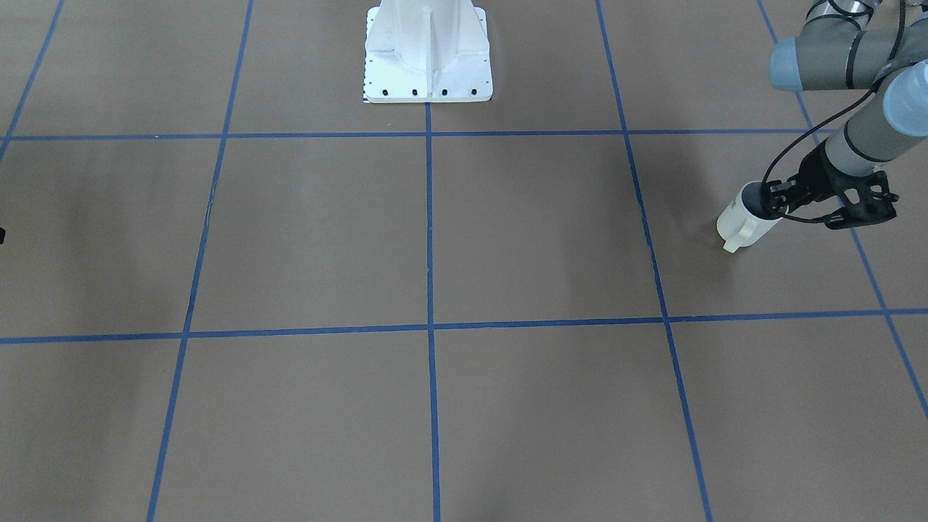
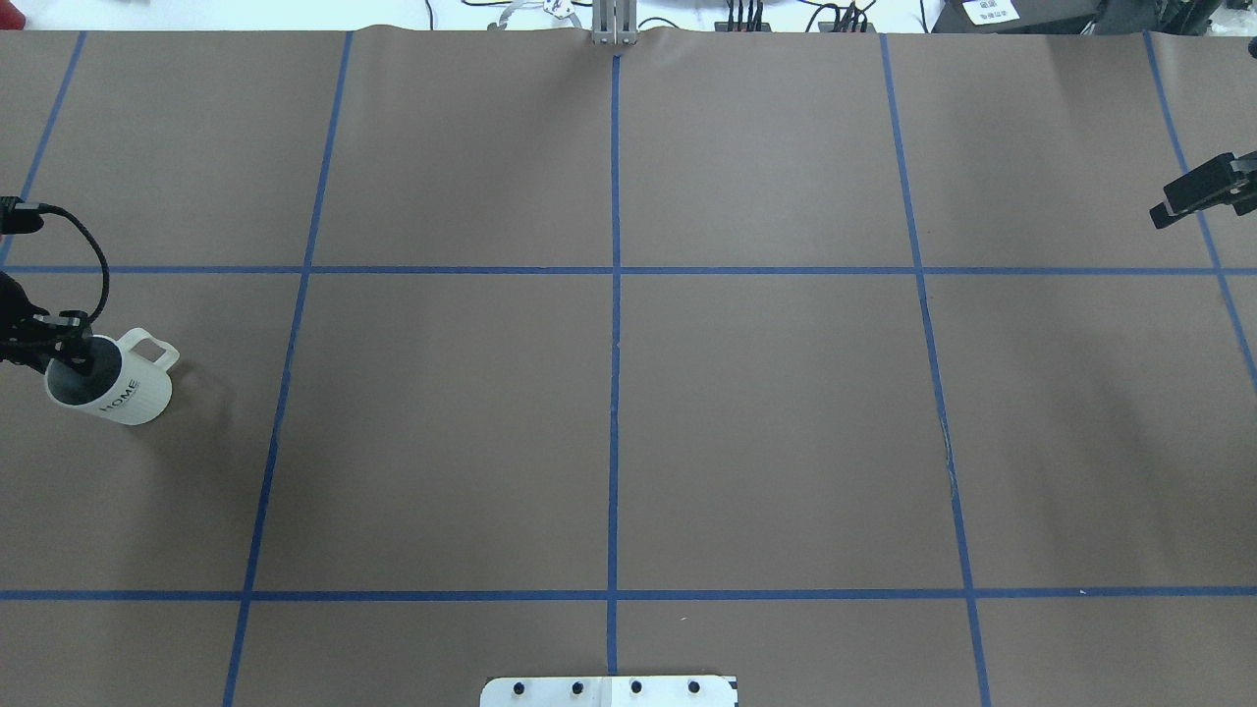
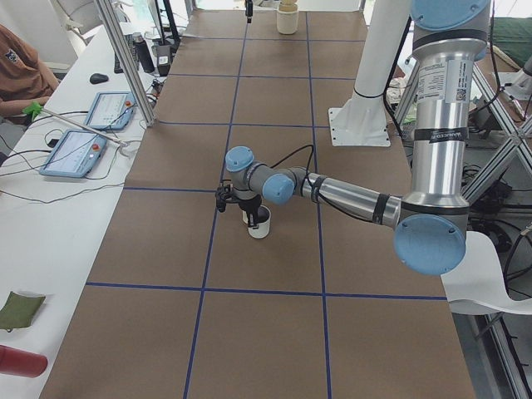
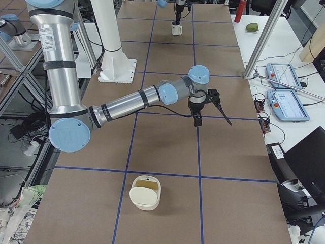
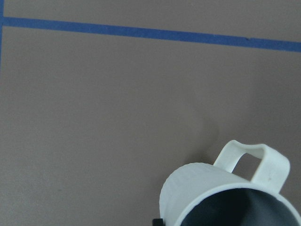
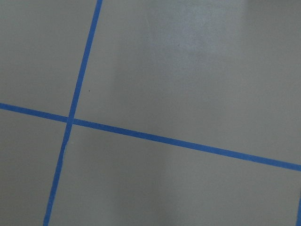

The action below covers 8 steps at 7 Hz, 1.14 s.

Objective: Left arm hands cup to right arm to dump lemon

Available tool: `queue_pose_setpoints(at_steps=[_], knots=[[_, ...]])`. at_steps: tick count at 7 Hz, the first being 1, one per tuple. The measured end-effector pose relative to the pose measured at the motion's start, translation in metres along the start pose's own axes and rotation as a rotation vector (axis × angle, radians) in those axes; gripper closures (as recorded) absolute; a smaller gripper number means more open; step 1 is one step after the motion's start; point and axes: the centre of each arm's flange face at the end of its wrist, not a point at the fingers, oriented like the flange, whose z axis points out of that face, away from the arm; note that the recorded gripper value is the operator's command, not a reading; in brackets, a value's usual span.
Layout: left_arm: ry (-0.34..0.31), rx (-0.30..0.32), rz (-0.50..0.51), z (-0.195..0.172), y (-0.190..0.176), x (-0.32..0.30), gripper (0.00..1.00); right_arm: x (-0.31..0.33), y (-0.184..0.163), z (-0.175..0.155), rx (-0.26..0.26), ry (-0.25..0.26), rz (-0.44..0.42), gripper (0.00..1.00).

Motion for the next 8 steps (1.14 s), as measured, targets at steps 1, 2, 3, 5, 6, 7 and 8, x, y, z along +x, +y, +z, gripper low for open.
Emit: queue_pose_setpoints(at_steps=[1, 2, 3, 5, 6, 7, 8], knots=[[0.000, 0.003, 0.004, -0.002, 0.003, -0.001, 0.00, 0.001, 0.000, 0.001, 0.000, 0.004, 0.002, 0.00], [0.003, 0.015, 0.010, -0.008, 0.006, -0.001, 0.00, 0.002, 0.001, 0.002, -0.003, 0.005, 0.006, 0.00], [0.008, 0.037, 0.014, -0.019, 0.008, -0.002, 0.00, 0.005, 0.005, 0.004, -0.010, 0.002, 0.011, 0.00], [0.013, 0.126, 0.069, -0.061, -0.009, -0.026, 0.00, 0.014, 0.015, 0.010, -0.028, 0.002, 0.024, 0.00], [-0.004, 0.179, 0.146, -0.084, -0.022, -0.046, 0.00, 0.023, 0.019, 0.012, -0.034, 0.007, 0.034, 0.00], [-0.031, 0.224, 0.219, -0.104, -0.037, -0.068, 0.00, 0.039, 0.023, 0.010, -0.035, 0.014, 0.032, 0.00], [-0.062, 0.254, 0.297, -0.119, -0.056, -0.095, 0.00, 0.065, 0.028, 0.009, -0.038, 0.025, 0.009, 0.00]])
